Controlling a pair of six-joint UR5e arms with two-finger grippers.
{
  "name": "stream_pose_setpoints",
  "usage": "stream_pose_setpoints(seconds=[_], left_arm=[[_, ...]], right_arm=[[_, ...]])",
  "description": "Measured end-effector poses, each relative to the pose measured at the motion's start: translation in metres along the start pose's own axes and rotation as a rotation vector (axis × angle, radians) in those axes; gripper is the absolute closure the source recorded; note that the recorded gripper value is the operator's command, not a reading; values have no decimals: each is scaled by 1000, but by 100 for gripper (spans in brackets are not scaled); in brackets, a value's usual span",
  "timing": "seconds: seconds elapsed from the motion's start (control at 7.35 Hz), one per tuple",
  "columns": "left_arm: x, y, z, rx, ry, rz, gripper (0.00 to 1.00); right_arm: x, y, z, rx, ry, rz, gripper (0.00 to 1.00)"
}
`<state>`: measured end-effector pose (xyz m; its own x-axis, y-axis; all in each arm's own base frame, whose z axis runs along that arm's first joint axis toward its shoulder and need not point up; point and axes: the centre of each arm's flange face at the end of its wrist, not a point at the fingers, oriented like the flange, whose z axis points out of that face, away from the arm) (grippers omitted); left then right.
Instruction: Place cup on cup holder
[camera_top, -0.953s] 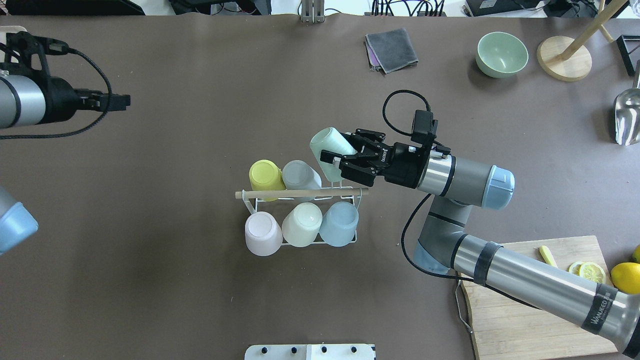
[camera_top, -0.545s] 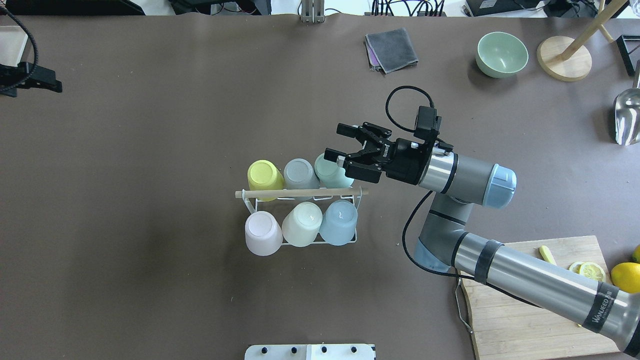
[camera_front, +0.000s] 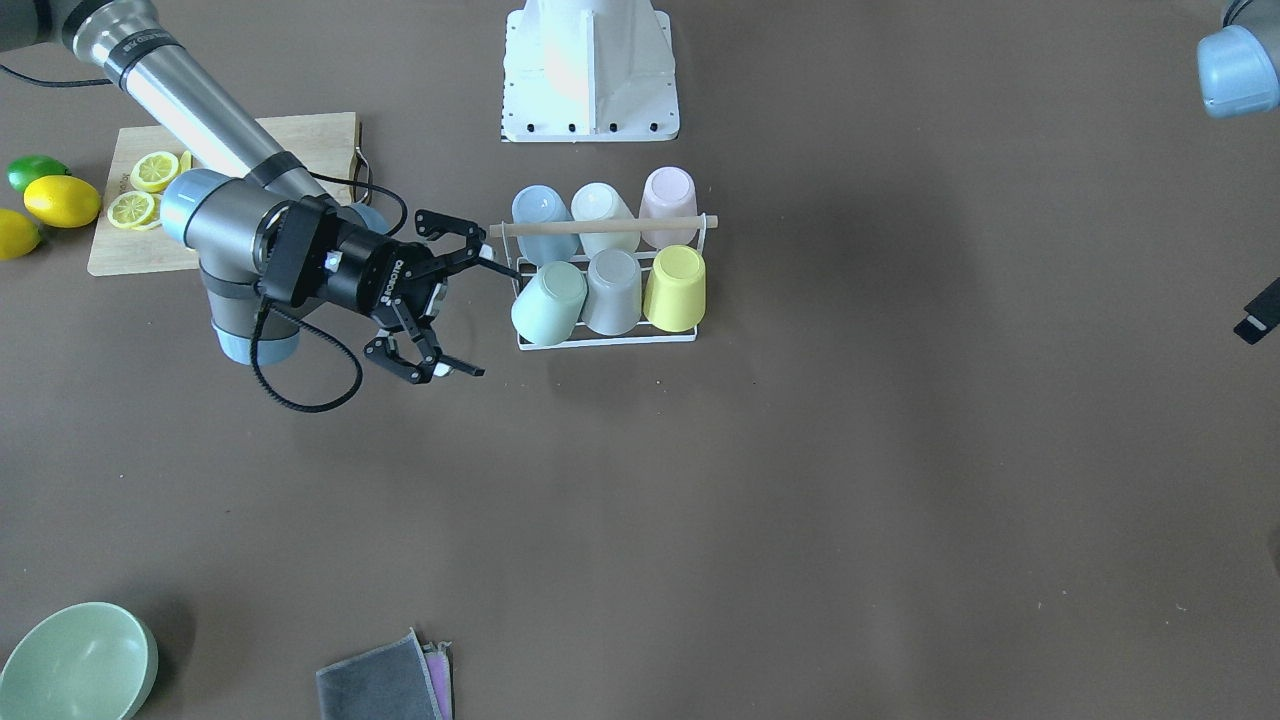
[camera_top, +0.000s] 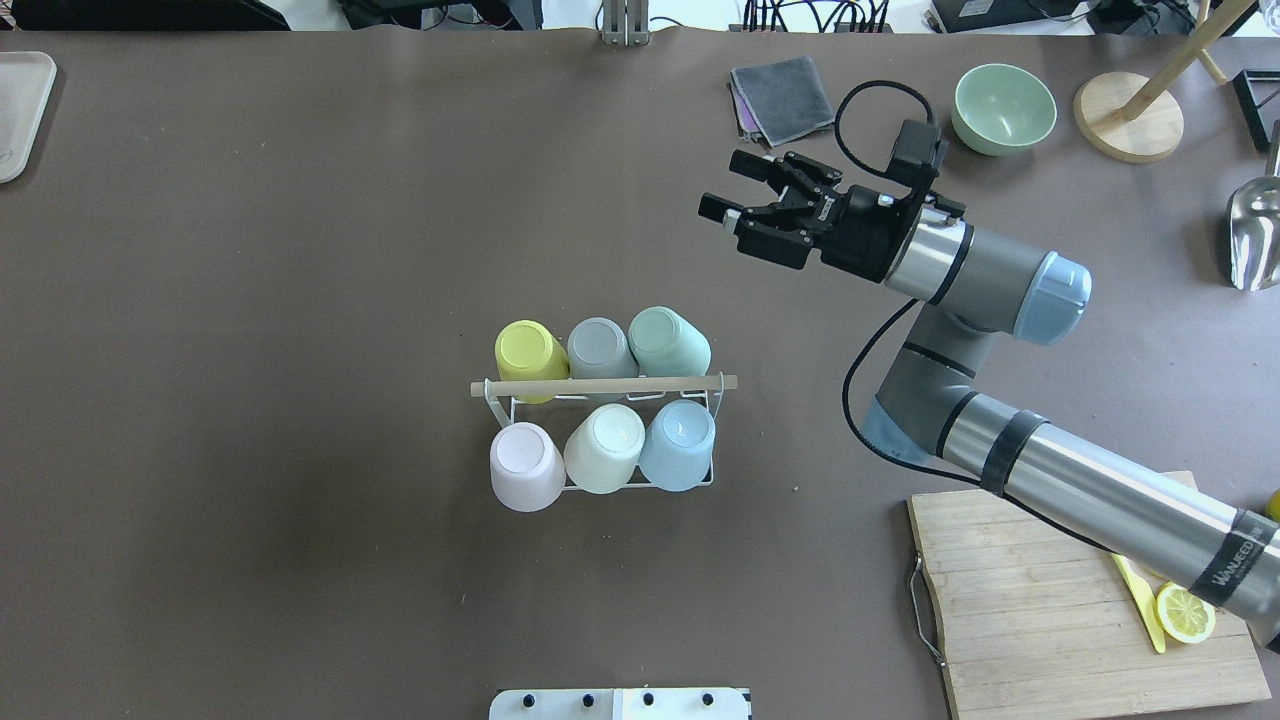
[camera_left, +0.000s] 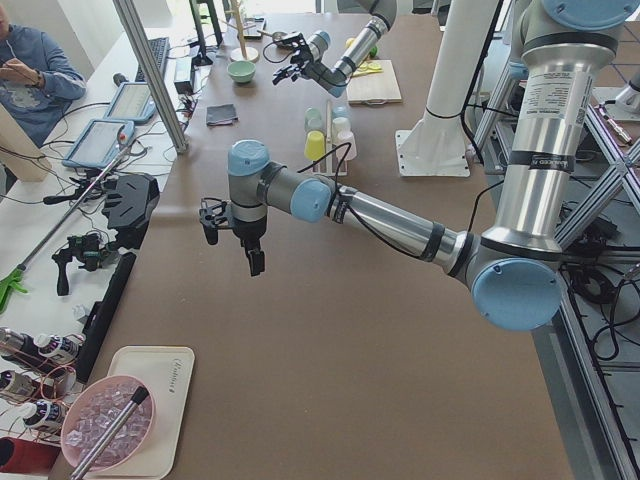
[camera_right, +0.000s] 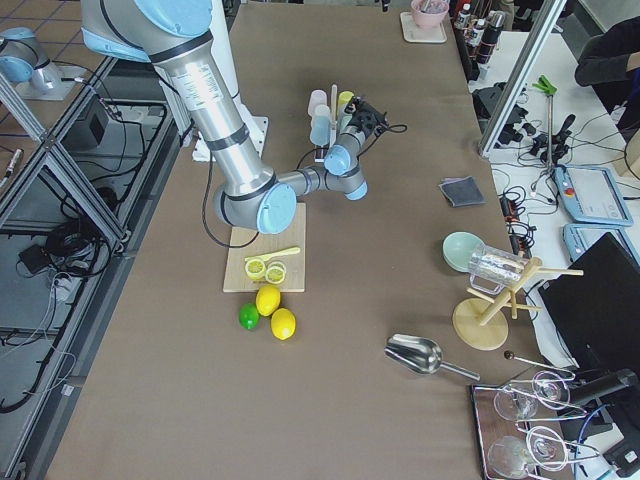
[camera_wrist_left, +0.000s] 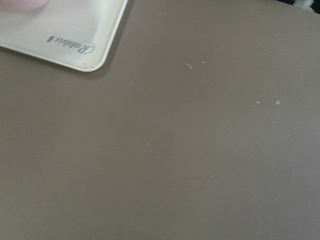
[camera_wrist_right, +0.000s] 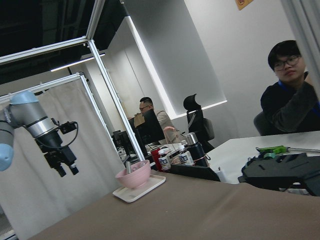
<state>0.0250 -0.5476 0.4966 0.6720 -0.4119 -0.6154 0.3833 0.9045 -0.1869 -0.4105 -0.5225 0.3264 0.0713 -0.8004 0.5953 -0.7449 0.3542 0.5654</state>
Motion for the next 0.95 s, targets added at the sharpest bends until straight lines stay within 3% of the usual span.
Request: stream_pose_setpoints(seconds=[0.27, 0.54, 0.68, 0.95], left_arm=[[-45, -14, -8, -106, -40, 65, 2], [-96, -21, -14, -198, -42, 176, 2], [-115, -16, -6, -221, 0, 219, 2], [-154, 1, 25, -180, 87, 297, 2]], right_arm=[[68, -31, -15, -64, 210, -31, 0], [128, -67, -26, -169, 415, 3, 0], [147, -87, -31, -220, 493, 56, 0], [135, -124, -21, -314, 632, 182, 0]])
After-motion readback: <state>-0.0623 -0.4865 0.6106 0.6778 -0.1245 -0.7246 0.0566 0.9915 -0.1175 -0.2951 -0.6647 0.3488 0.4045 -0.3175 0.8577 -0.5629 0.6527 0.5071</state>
